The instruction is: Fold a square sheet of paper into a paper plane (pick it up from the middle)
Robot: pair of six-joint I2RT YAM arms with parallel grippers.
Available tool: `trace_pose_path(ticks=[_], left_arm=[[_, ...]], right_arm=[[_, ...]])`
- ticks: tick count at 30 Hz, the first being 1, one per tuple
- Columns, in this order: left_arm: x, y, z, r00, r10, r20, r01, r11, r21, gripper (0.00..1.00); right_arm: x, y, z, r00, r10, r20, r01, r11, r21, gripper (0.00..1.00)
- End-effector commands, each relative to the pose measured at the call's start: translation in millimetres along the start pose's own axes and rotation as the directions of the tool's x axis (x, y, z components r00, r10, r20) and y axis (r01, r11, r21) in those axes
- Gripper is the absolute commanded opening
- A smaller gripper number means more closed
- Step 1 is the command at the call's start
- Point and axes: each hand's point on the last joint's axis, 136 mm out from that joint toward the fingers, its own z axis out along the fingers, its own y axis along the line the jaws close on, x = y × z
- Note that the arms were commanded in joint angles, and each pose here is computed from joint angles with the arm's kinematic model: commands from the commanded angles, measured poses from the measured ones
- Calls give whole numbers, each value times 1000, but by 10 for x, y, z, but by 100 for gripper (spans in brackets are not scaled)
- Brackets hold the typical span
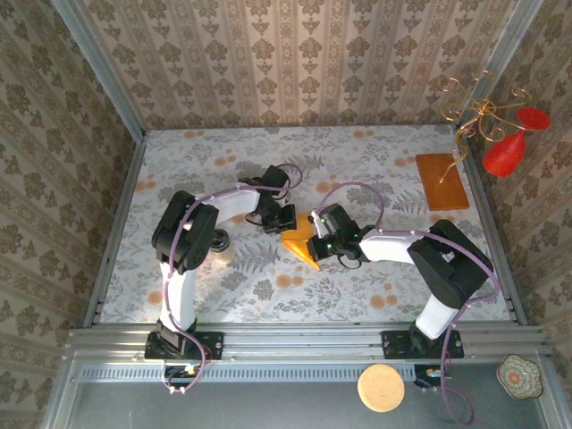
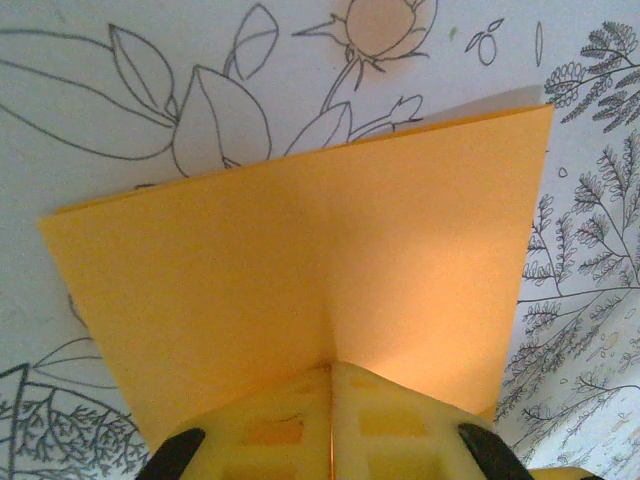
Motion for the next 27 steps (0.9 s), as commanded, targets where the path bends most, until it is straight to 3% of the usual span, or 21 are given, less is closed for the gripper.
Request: trace_pose_path(ticks=[1,9,16,27], left_arm=[[107,175,124,999,-4,-51,1,998,-62,10],[-13,20,-63,1000,15,-2,-15,999,-35,11],[-190,-54,-537,984,-51,172,53,999,-8,14],[254,-275,-528,976,-156,154,135,981,137,15]], right_arm=[[68,-61,39,1000,7,-30,-7,1000,18,0],[181,-112,66,998,12,-61,-10,999,32,0],[195,-120,67,998,15,-64,-13,999,35,0],[199,-122,71,997,22,-69,-20,999,33,0]])
